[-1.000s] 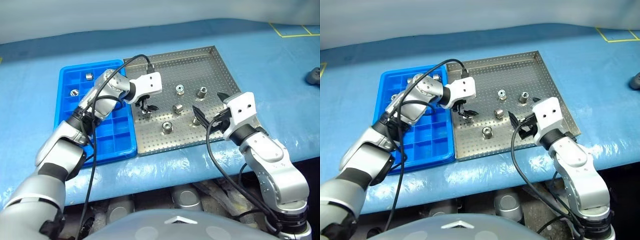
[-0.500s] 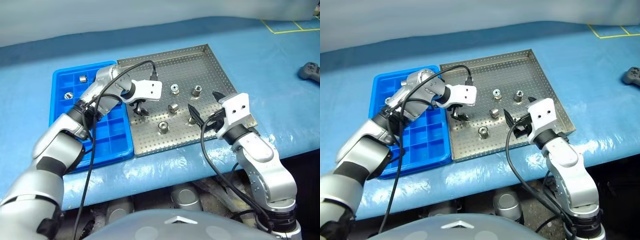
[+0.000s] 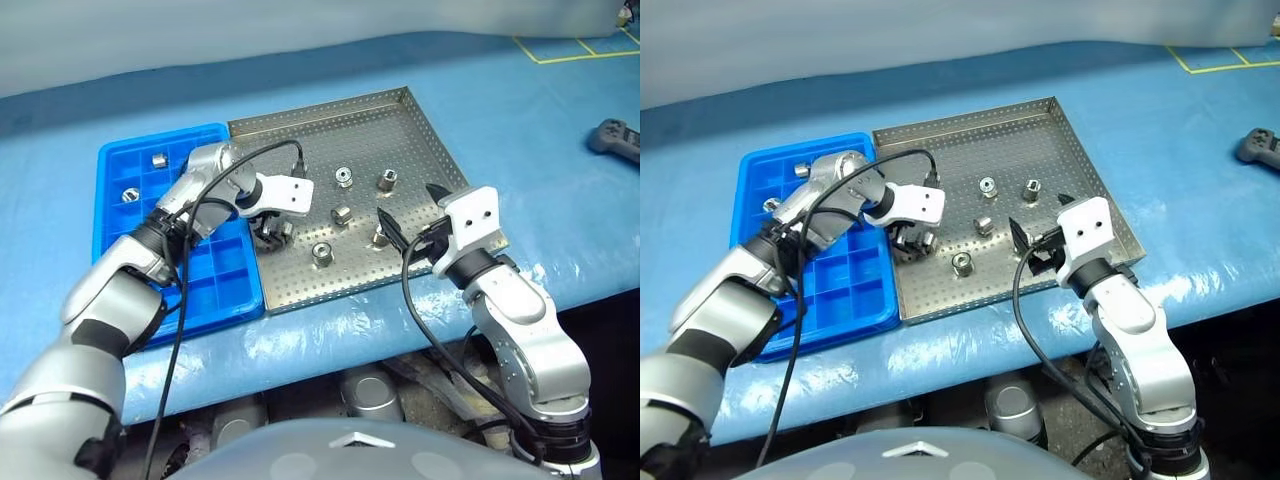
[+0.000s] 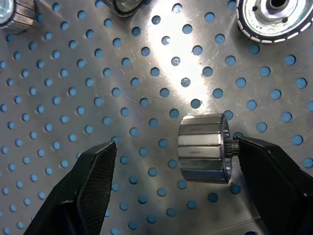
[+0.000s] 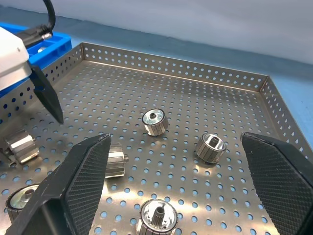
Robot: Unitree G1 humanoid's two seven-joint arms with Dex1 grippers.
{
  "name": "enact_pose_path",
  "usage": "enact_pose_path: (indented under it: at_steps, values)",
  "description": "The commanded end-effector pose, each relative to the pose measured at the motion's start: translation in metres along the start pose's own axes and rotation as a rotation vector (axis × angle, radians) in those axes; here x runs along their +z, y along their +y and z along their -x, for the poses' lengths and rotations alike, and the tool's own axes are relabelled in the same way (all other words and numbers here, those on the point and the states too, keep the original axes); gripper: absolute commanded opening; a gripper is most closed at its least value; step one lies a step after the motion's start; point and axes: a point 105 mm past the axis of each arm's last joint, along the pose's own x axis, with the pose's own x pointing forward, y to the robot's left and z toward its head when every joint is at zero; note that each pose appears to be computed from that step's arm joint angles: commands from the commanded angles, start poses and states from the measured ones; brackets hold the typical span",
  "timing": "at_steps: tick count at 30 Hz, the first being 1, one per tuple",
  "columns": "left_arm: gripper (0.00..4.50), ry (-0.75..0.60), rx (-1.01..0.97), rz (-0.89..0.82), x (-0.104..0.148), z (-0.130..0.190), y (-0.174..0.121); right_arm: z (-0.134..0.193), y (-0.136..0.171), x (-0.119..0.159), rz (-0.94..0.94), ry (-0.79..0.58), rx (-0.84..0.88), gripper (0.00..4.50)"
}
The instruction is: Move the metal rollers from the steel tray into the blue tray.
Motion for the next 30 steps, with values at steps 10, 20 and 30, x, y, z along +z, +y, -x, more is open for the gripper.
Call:
enact_pose_path:
  at_steps: [10,20,30]
  values:
    - [4.15,-0.129,-0.021,0.063,0.014,0.0,-0.002,0.0,-0.001,0.011,0.02,-0.055,-0.003,4.5]
    - [4.15,-0.102,0.007,0.086,0.009,-0.002,0.002,0.0,-0.004,0.013,0.016,-0.063,-0.023,4.5]
    - [4.15,-0.039,0.051,0.076,-0.009,0.006,0.009,-0.001,-0.006,0.013,0.013,-0.064,-0.035,4.5]
